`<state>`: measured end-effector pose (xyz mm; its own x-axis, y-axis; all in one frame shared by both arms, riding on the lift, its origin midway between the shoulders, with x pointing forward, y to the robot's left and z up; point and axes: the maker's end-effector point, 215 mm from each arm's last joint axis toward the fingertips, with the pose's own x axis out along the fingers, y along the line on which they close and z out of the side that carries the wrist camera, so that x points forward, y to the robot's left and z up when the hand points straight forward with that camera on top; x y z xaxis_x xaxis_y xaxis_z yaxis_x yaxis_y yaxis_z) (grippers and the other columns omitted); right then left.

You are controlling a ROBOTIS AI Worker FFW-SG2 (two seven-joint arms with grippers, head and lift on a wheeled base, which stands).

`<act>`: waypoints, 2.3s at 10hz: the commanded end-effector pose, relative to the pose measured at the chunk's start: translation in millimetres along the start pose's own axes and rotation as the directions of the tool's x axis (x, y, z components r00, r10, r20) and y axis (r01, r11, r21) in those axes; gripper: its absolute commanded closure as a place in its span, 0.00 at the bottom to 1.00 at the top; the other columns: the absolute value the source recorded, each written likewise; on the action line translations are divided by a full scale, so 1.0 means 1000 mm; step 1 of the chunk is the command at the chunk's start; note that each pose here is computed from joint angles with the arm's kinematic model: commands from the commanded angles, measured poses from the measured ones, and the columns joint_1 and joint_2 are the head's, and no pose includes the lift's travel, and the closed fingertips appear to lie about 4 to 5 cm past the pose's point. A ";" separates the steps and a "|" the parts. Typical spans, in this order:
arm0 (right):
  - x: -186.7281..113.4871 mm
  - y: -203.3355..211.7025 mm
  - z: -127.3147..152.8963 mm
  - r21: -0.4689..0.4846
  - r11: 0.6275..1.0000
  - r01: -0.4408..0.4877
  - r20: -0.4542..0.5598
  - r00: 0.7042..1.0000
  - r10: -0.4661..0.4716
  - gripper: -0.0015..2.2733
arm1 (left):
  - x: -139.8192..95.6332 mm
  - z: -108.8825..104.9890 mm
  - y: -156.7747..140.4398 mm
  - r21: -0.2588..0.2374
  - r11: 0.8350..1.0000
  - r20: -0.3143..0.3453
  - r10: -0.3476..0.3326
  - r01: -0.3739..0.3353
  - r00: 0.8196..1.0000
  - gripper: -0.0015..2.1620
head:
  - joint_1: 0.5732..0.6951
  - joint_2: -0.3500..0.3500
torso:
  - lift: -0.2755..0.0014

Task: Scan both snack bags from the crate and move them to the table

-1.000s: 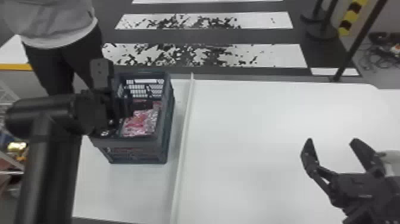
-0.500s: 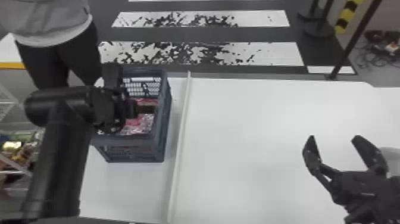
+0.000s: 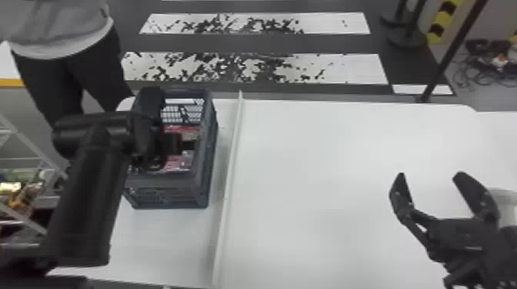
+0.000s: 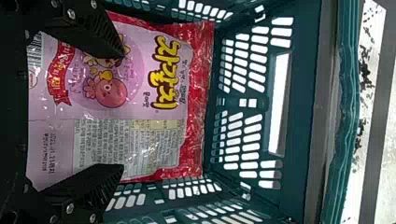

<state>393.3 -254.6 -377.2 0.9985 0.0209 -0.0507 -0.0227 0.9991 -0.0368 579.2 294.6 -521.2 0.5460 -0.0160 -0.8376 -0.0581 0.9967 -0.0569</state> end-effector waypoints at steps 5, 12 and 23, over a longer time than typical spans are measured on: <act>-0.002 -0.001 0.003 0.005 1.000 0.005 0.011 1.000 -0.005 0.03 | 0.012 -0.036 -0.011 -0.043 0.997 -0.088 -0.061 0.058 0.994 0.92 | 1.00 0.54 | 0.68; -0.012 0.001 0.011 0.027 1.000 0.008 0.025 1.000 -0.009 0.03 | -0.045 -0.042 0.011 -0.067 0.996 0.001 -0.061 0.061 0.998 0.99 | 1.00 0.58 | 0.68; -0.014 -0.010 0.010 0.038 0.999 0.027 0.020 0.999 -0.028 0.02 | -0.123 -0.009 -0.005 0.000 0.997 0.128 -0.073 0.074 0.989 0.99 | 1.00 0.56 | 0.68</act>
<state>380.4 -263.3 -366.0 0.9996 -0.0052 -0.0285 0.0052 1.0000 0.0011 504.9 290.8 -425.6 0.6463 -0.0802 -0.7589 -0.0190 0.9925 -0.1211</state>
